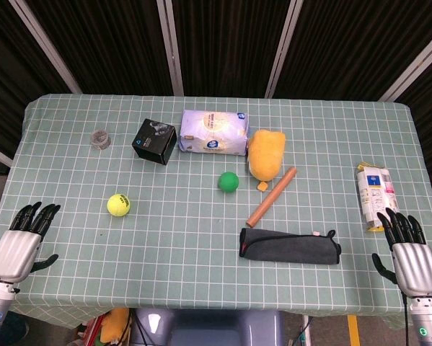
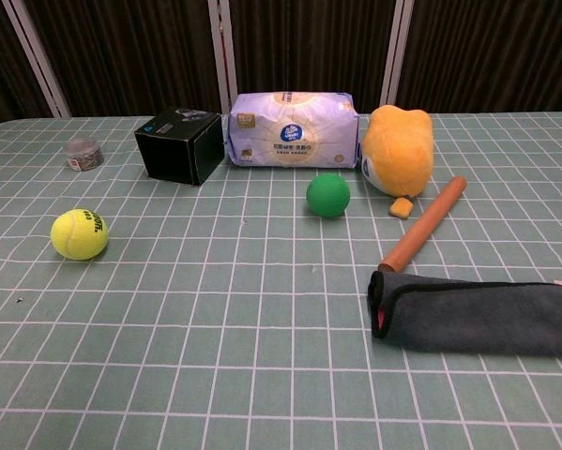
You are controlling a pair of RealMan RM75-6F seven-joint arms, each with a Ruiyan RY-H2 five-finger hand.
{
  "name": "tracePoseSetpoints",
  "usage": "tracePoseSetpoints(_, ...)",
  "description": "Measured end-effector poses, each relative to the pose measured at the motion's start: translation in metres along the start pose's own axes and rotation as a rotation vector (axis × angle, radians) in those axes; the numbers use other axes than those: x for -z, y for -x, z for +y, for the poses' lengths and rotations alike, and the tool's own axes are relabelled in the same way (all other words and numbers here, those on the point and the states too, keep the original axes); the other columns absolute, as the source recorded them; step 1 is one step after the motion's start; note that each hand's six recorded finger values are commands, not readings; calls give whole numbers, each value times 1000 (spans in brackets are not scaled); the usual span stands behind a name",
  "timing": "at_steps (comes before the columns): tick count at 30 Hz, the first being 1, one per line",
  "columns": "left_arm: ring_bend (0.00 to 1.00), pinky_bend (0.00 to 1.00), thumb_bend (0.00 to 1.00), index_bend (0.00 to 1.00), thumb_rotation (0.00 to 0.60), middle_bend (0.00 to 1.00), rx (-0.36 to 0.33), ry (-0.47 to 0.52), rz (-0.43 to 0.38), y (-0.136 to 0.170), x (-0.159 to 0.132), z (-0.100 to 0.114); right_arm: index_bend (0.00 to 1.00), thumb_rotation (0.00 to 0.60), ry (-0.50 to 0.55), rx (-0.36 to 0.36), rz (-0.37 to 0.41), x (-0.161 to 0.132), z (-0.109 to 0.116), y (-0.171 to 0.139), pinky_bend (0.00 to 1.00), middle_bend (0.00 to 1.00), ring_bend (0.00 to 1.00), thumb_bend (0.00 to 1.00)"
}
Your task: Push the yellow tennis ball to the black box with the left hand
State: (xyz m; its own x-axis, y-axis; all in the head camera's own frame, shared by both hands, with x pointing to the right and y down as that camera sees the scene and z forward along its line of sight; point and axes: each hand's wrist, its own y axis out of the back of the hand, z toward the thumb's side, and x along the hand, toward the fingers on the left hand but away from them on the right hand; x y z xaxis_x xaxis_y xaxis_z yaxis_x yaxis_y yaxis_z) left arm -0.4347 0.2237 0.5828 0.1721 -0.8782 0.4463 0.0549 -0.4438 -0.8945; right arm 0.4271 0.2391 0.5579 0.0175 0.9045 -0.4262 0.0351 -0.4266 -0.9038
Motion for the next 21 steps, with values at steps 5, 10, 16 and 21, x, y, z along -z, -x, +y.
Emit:
tracePoseSetpoints(5,20,83,64,0,600,94,10,0,-3,-2,-1,-2,0,600,-5,-3,-4,2,0,0,0,0,0,392)
tracePoseSetpoints(10,295,455,421,463,600,485,33,-18,-21,-6,-8,-9,0,600,3,9,-14,5,4,-2,0,0,0,392)
tracePoseSetpoints(16,420,576,489,618,600,666,52,-75,-39,-17,-21,-26,0,600,13,7,-27,10,6,-6,0,0,0,392)
tracePoseSetpoints(21,477,591,431,625,600,732,130,-164,-74,-28,-36,-57,0,600,25,4,-21,10,8,-8,0,0,0,392)
